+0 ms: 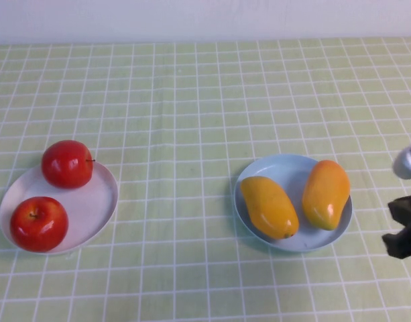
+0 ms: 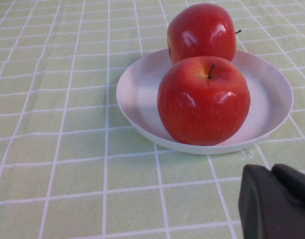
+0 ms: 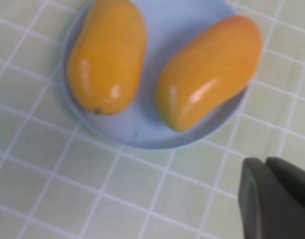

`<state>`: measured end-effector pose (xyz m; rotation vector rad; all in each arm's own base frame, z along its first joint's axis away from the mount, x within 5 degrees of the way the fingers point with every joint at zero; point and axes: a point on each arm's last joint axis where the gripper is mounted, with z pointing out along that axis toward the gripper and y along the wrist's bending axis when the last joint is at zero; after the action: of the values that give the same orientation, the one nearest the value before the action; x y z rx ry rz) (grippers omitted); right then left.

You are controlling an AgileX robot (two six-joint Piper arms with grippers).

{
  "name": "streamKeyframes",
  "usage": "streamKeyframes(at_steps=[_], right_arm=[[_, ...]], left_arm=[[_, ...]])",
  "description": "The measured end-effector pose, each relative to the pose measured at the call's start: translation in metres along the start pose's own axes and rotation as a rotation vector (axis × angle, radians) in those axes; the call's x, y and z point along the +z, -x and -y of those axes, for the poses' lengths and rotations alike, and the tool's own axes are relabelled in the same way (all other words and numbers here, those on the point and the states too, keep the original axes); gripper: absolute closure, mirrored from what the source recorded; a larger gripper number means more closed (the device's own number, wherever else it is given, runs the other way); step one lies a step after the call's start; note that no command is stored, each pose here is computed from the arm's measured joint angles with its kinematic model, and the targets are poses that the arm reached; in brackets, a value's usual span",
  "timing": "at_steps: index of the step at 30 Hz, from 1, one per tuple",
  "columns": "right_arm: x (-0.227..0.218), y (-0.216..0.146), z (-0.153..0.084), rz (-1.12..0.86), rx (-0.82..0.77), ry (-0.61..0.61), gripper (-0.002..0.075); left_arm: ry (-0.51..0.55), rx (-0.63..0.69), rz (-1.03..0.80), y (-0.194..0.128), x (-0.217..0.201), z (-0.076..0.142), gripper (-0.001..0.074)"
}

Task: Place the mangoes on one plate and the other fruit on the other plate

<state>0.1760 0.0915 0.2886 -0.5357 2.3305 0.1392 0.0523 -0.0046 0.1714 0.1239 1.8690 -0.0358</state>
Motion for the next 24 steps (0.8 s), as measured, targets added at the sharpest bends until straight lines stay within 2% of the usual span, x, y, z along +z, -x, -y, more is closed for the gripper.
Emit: streamKeyframes(at_steps=[6, 9, 16, 24], right_arm=[[-0.012, -0.056, 0.036, 0.182, 0.137, -0.143, 0.0741], [-0.026, -0.079, 0.045, 0.31, 0.198, -0.227, 0.0741], [-0.049, -0.128, 0.045, 0.537, 0.28, -0.402, 0.0741], [-0.056, -0.154, 0.034, 0.712, 0.274, -0.439, 0.0741]], left_arm=[[0.0, 0.0, 0.0, 0.0, 0.0, 0.0, 0.0731], [0.0, 0.0, 0.0, 0.0, 0.0, 0.0, 0.0731], [0.0, 0.0, 0.0, 0.0, 0.0, 0.0, 0.0731], [0.0, 0.0, 0.0, 0.0, 0.0, 0.0, 0.0731]])
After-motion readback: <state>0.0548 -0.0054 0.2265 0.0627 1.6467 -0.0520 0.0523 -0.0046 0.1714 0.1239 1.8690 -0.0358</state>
